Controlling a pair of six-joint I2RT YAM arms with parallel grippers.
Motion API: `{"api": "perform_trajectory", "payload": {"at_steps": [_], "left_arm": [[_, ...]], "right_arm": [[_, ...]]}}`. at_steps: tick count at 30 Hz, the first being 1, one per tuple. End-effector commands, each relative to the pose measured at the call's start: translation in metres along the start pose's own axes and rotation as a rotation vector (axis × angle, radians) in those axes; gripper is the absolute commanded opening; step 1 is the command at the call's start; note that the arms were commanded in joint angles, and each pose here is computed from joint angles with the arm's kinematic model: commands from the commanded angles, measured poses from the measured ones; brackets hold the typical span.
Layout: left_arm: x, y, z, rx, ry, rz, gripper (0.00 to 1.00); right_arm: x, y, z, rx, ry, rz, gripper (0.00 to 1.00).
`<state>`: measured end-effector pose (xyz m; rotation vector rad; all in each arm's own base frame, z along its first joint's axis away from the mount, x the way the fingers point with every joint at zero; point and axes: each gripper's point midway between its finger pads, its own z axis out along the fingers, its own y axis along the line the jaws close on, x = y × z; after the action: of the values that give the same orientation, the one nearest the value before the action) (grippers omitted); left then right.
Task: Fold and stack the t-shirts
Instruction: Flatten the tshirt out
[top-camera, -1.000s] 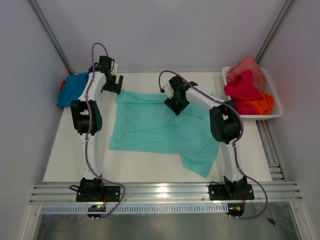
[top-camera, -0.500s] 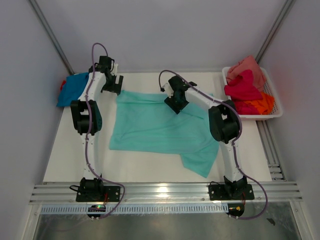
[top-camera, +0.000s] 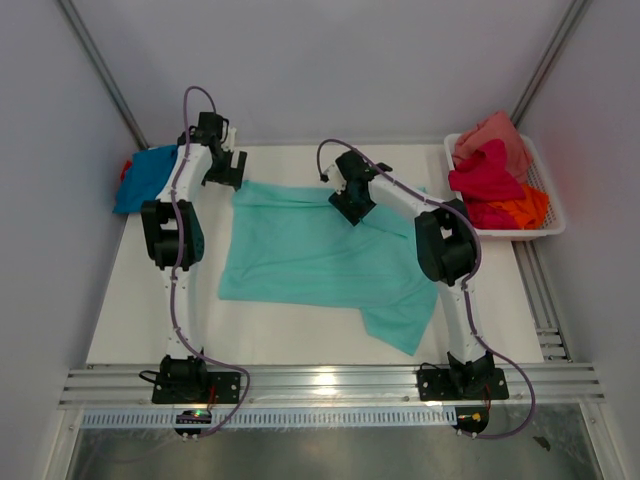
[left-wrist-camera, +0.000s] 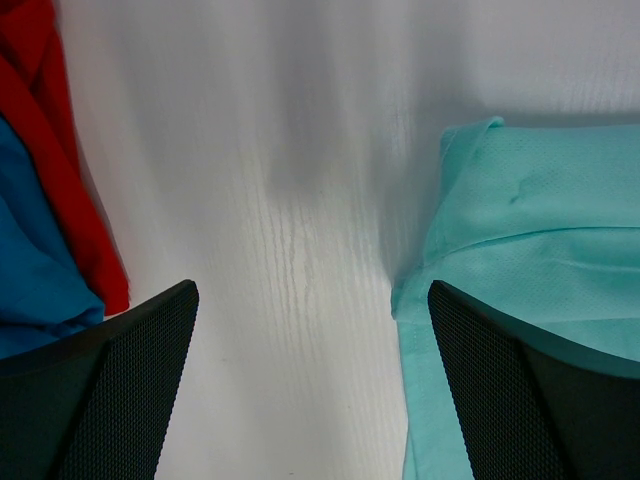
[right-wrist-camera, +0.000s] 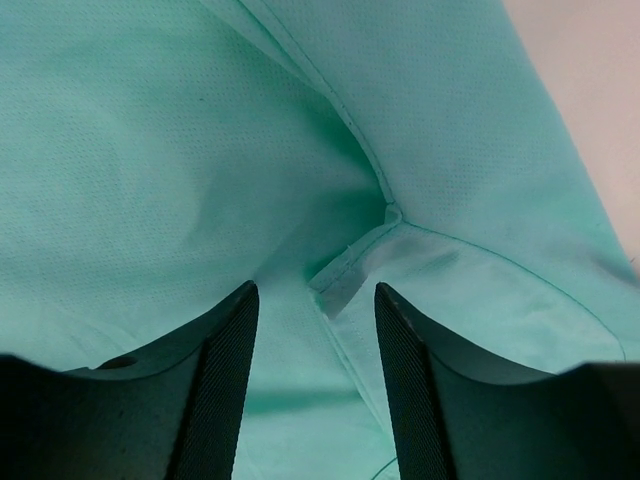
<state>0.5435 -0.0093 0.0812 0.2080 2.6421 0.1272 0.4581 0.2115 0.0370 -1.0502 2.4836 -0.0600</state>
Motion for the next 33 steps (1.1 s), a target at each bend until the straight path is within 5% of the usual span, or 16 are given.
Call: {"api": "perform_trajectory", "payload": {"at_steps": [1, 4, 6, 7, 20, 28, 33], "left_arm": [[-0.010, 0.002, -0.019, 0.009, -0.041, -0.026, 0.99], [-0.008, 0.001, -0.018, 0.016, -0.035, -0.027, 0.99], [-0.007, -0.001, -0.017, 0.018, -0.033, -0.027, 0.99], [-0.007, -0.001, -0.017, 0.020, -0.032, -0.029, 0.99], [-0.013, 0.004, -0.017, -0.002, -0.049, -0.020, 0.99], [-0.053, 0.032, -0.026, -0.034, -0.183, -0.056, 0.99], [-0.059, 0.011, -0.013, 0.097, -0.209, -0.049, 0.99]], "right_arm": [[-0.012, -0.008, 0.000, 0.043, -0.031, 0.006, 0.54], [-0.011, -0.010, 0.003, 0.058, -0.032, -0.001, 0.45], [-0.008, -0.010, 0.005, 0.060, -0.027, -0.006, 0.09], [-0.008, -0.010, 0.005, 0.062, -0.024, -0.006, 0.03], [-0.029, -0.040, -0.020, 0.185, -0.083, -0.070, 0.03], [-0.040, -0.050, -0.038, 0.225, -0.114, -0.098, 0.03], [-0.041, -0.053, -0.041, 0.240, -0.119, -0.098, 0.03]]}}
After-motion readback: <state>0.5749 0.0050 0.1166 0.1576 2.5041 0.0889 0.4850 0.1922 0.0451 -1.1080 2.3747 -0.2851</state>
